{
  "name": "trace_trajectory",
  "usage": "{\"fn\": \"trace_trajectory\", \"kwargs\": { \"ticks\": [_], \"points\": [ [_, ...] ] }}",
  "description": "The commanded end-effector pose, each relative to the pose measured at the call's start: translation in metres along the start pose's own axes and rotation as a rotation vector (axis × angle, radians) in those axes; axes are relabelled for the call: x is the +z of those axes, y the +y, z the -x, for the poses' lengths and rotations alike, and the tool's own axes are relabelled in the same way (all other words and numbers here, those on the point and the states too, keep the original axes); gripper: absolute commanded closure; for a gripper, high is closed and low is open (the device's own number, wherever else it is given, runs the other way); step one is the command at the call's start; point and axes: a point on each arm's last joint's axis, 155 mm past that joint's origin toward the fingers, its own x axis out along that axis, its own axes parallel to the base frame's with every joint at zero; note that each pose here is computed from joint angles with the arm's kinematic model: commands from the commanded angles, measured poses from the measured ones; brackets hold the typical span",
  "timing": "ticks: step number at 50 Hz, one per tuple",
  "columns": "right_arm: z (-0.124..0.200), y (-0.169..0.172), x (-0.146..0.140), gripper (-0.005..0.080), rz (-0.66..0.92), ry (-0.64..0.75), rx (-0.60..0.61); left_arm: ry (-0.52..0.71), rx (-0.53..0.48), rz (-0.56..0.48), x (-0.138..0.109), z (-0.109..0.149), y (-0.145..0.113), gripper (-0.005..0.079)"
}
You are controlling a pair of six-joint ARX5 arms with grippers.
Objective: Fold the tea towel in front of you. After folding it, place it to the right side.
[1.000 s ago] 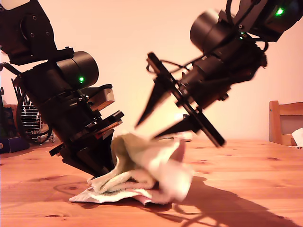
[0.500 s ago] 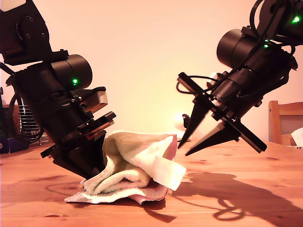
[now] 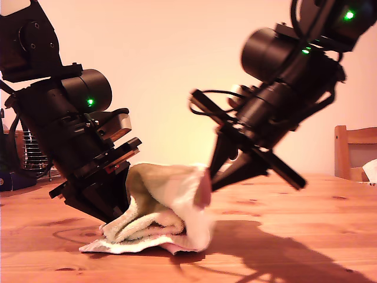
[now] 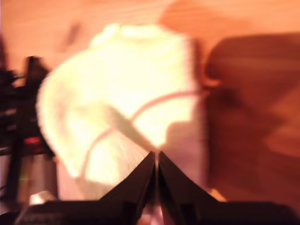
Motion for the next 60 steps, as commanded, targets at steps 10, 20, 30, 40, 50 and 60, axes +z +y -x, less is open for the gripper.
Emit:
{"fn": "trace_trajectory", "kwargs": {
  "ticks": [10,20,30,40,50,60],
  "points": [
    [-0.008,0.025,0.000,0.0763,-0.006,-0.014,0.059,0.083,-0.044,0.059,-0.028,-0.013,-0.004,0.0764],
    [-0.019,0.031,-0.010,0.0763,-0.007,-0.003,0.048,0.100,-0.120,0.109,-0.031,-0.013,-0.023,0.0764],
    [-0.031,0.021,-0.015,0.0763,-0.025,0.007,0.011,0.150,-0.189,0.134,-0.042,-0.011,-0.038,0.0764],
    [-0.034,0.014,-0.013,0.0763,-0.010,0.002,-0.011,0.150,-0.257,0.148,-0.041,0.004,-0.050,0.0764],
    [-0.033,0.018,-0.014,0.0763,-0.007,0.014,0.016,0.078,-0.281,0.127,-0.027,0.037,-0.062,0.0764],
    [-0.031,0.034,-0.010,0.0763,0.009,0.022,0.102,0.012,-0.194,0.068,-0.020,0.065,-0.054,0.0764]
  ]
}}
